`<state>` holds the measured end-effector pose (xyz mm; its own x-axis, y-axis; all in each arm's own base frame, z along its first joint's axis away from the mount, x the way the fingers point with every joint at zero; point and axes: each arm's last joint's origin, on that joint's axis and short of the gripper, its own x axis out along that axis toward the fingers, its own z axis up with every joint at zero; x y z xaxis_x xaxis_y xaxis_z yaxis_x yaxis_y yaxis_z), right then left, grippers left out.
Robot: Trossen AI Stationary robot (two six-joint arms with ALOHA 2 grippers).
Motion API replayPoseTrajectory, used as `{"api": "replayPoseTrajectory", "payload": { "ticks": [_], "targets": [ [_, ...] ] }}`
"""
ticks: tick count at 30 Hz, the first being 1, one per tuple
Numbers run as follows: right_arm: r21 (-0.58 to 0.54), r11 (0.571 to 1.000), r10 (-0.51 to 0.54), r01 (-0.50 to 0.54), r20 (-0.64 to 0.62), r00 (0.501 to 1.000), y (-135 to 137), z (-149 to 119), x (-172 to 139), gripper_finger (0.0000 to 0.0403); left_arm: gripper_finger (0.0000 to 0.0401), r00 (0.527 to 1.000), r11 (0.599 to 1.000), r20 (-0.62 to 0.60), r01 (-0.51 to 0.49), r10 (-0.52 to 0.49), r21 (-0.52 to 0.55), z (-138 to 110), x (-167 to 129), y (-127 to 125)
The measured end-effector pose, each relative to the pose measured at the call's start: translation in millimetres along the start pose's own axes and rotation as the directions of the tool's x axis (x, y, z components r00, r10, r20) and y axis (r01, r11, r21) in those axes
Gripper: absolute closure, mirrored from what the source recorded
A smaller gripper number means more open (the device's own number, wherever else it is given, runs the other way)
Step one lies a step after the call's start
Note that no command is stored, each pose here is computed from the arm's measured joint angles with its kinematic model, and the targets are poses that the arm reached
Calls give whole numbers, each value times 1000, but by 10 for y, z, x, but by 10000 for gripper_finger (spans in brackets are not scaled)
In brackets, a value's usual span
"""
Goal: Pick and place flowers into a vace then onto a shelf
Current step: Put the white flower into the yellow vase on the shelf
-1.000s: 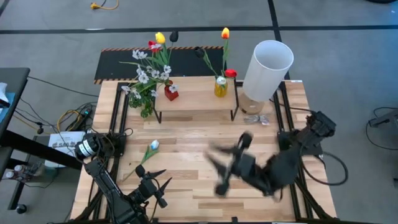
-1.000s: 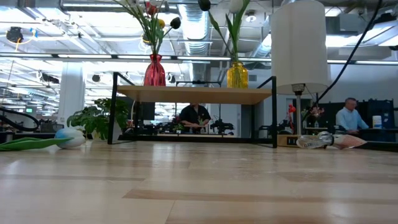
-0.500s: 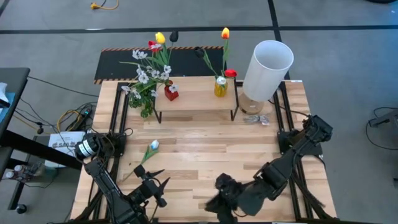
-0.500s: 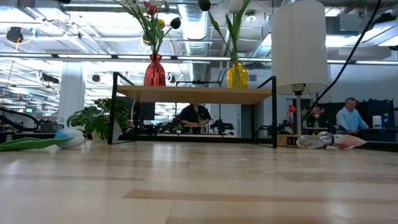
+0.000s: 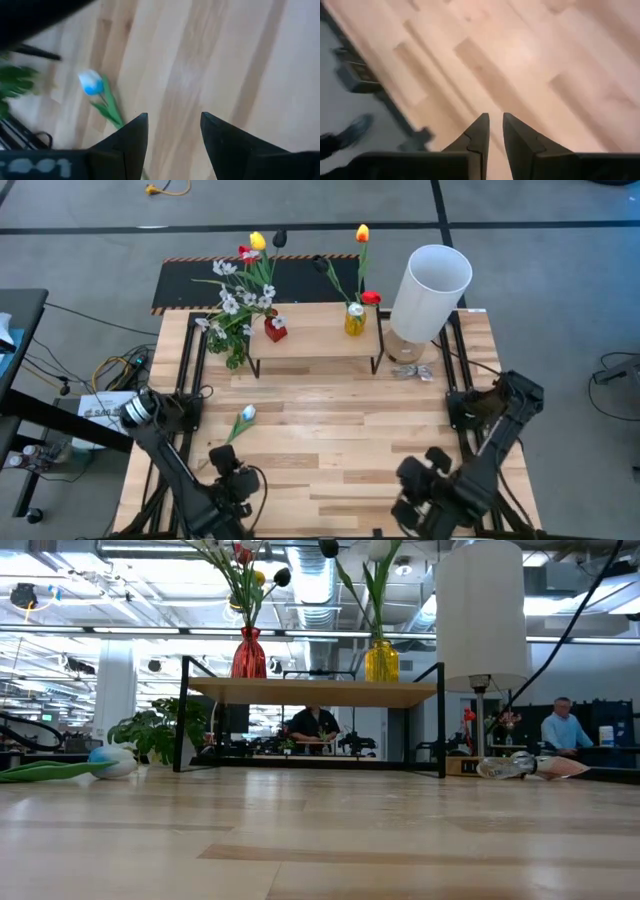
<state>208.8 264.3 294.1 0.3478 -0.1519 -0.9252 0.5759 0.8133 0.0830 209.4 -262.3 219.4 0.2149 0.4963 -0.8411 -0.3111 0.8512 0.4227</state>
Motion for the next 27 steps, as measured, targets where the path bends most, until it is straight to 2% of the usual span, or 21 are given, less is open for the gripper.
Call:
{"api": "replayPoseTrajectory", "payload": {
  "ticks": [4, 8, 11, 13, 17, 20, 27],
  "targets": [
    [-29, 999, -38, 40, 53, 998, -66, -276, 85, 360, 237, 995, 995, -42, 88, -89, -44, 114, -175, 273],
    [-19, 999, -30, 32, 72, 997, -108, -500, 196, 360, 259, 982, 974, -69, 167, -179, -152, 194, -385, 666],
    [-5, 1000, 4, -3, 71, 997, -107, -618, 307, 360, 275, 960, 943, -92, 235, -263, -237, 233, -514, 954],
    [-5, 1000, 26, -26, 67, 997, -103, -672, 357, 360, 284, 950, 917, -65, 274, -305, -290, 254, -588, 1140],
    [12, 997, 78, -80, 69, 995, -66, -705, 406, 361, 299, 942, 864, -6, 305, -336, -401, 280, -655, 1458],
    [16, 994, 109, -112, 119, 987, -38, -695, 401, 361, 307, 937, 830, -8, 305, -349, -467, 213, -555, 1600],
    [29, 988, 148, -155, 172, 974, 0, -683, 394, 361, 324, 892, 785, -109, 321, -439, -530, -105, 30, 1536]
  ]
}}
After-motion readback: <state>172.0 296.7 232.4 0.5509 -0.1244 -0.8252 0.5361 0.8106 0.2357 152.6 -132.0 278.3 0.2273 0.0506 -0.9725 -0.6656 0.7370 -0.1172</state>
